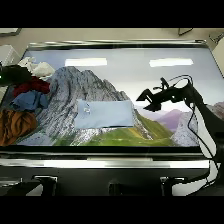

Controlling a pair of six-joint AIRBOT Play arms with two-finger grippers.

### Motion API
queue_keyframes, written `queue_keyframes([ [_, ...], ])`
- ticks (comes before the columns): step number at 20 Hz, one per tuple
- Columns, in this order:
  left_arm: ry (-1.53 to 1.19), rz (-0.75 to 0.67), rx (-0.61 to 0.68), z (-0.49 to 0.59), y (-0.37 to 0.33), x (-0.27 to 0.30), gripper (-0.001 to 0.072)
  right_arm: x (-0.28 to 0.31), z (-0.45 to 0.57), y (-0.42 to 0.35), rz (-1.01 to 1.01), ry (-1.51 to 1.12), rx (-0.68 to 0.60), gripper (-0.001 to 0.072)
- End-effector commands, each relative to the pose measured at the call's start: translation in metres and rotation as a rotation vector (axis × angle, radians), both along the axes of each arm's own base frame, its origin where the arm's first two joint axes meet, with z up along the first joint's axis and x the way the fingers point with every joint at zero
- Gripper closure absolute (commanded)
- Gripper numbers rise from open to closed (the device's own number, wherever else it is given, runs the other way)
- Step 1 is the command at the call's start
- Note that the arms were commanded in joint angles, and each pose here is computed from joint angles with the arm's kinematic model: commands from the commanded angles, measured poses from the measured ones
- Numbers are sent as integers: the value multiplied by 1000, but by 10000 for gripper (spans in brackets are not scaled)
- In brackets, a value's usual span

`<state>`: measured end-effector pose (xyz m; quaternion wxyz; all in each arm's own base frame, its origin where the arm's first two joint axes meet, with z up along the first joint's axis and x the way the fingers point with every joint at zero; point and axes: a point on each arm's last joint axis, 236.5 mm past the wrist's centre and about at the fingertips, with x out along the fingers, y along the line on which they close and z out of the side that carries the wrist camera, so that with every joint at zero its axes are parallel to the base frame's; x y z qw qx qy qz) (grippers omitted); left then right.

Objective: Fold the clothes and pants, and hang the long-sleeved shirts on hangers.

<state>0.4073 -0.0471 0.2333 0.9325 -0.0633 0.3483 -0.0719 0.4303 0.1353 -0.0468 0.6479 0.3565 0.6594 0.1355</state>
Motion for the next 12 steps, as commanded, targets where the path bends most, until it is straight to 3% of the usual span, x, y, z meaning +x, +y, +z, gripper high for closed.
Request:
queue_keyframes([
  [1,40,2,-10,-11,-1,-4,682,-30,-27,10,113,69,62,43],
  [3,72,-4,-8,-16,-2,-10,682,-27,-33,42,134,52,138,43],
  [6,79,-7,-11,-17,-3,-11,682,-21,-48,65,121,46,154,65],
  [9,79,-7,-11,-17,-3,-11,682,-18,-45,83,119,26,183,239],
  [10,79,-7,-11,-17,-3,-11,682,-19,-44,85,123,29,188,369],
  [11,79,-7,-11,-17,-3,-11,682,-21,-41,87,135,35,199,671],
  [12,79,-7,-11,-17,-3,-11,682,-20,-33,86,162,12,208,662],
])
